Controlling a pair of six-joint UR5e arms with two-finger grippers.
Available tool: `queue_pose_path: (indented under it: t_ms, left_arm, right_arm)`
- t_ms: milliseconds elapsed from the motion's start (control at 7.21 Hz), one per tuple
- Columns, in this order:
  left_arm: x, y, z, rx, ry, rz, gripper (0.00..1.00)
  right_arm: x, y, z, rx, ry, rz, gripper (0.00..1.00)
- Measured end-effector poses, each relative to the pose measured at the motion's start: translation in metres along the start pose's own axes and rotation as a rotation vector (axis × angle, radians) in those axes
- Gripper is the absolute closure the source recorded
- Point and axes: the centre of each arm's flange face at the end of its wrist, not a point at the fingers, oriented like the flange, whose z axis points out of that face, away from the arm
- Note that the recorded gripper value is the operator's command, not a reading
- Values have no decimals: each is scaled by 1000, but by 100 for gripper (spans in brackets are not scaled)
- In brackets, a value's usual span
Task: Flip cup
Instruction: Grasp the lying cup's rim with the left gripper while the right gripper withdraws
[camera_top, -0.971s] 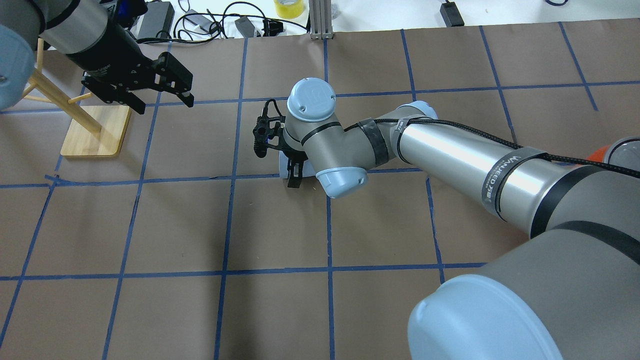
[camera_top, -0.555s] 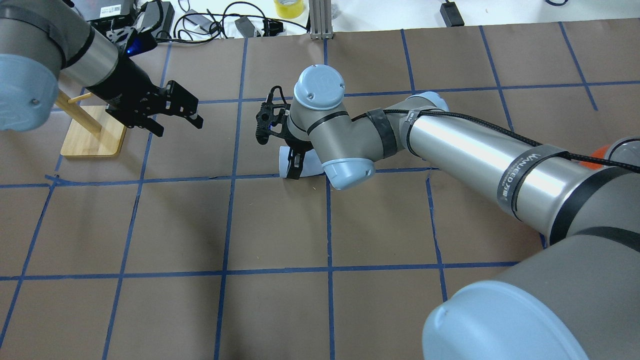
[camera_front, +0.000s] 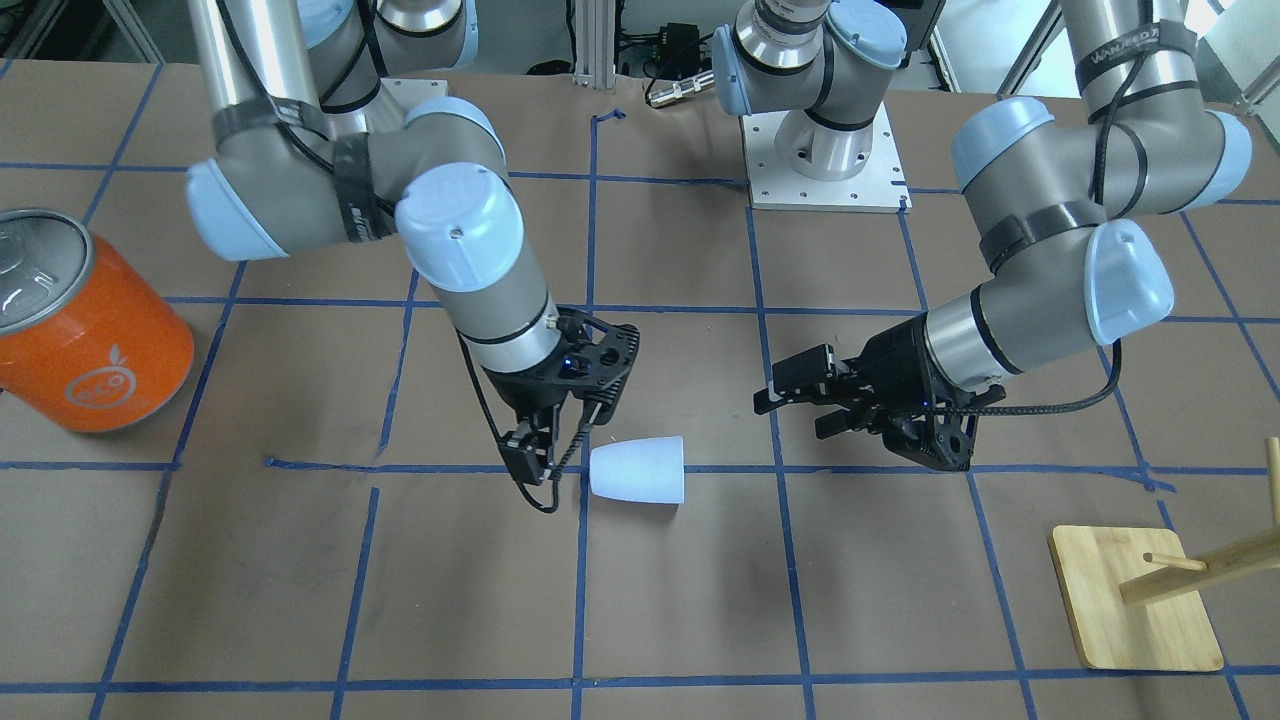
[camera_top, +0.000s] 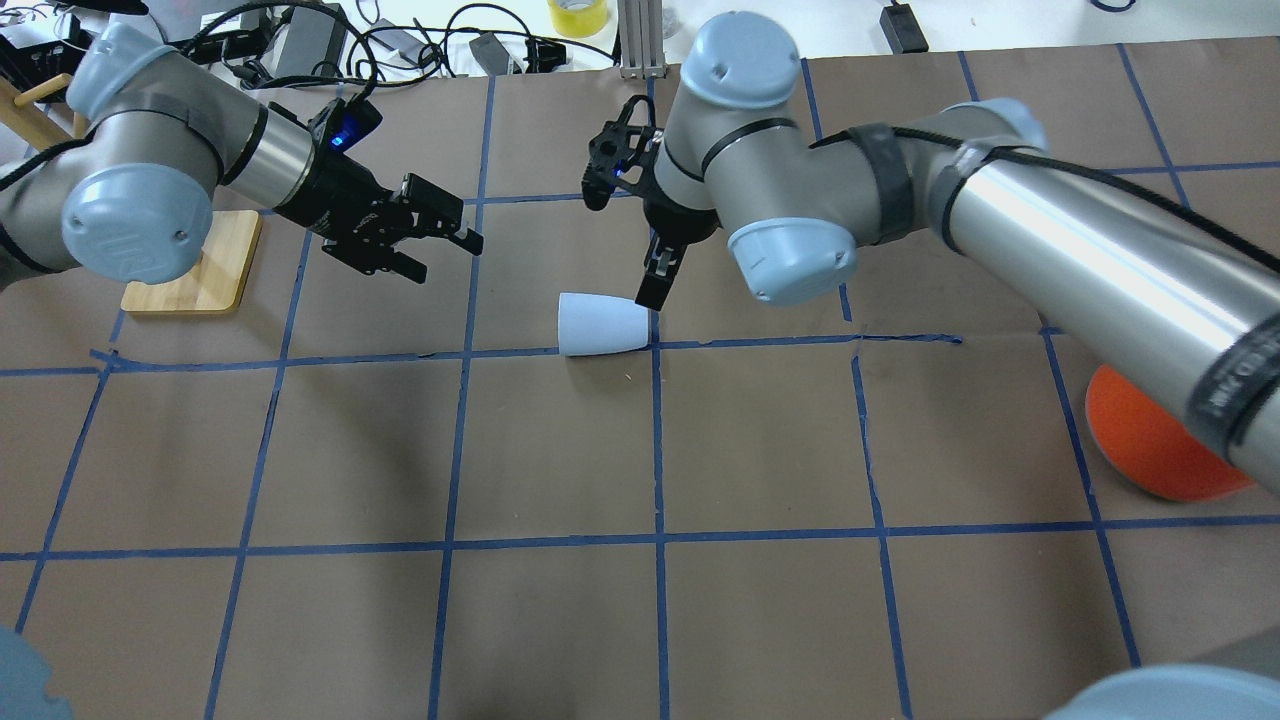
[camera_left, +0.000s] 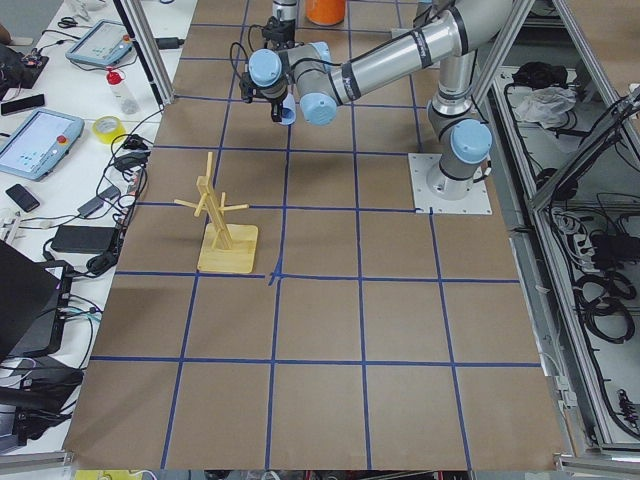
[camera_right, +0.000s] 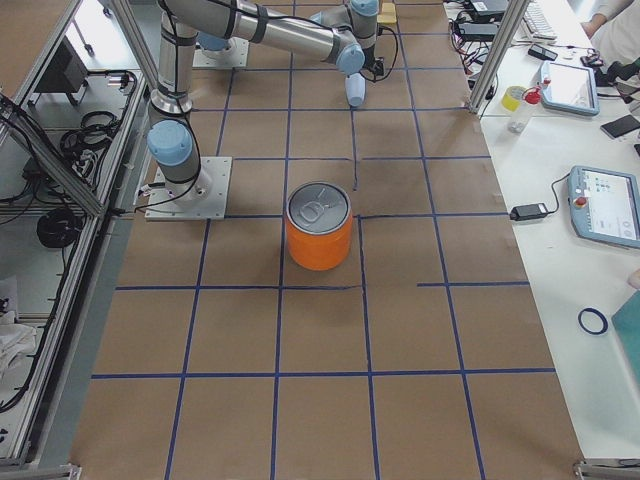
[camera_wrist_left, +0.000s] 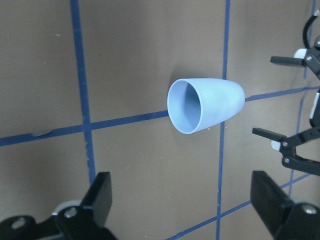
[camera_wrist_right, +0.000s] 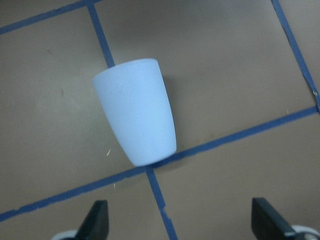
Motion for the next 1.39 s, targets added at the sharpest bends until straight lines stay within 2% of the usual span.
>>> queue_pose_path:
  t_ms: [277, 693, 832, 1109, 1387]
  left_arm:
    - [-17, -16, 31, 0, 72, -16, 0]
    - [-33, -26, 79, -51, 169, -56, 0]
    - [-29, -26, 98, -77, 190, -55, 0]
    - [-16, -24, 139, -125, 200, -28, 0]
    - [-3, -22, 166, -140, 189, -11, 77]
  right_arm:
    - [12, 39, -58, -33, -28, 95, 0]
    - [-6, 66, -118, -57, -30, 162, 0]
    - [-9, 79, -135, -64, -32, 212, 0]
    - [-6, 108, -159, -76, -37, 366, 0]
    - [-19, 119, -165, -115, -83, 467, 0]
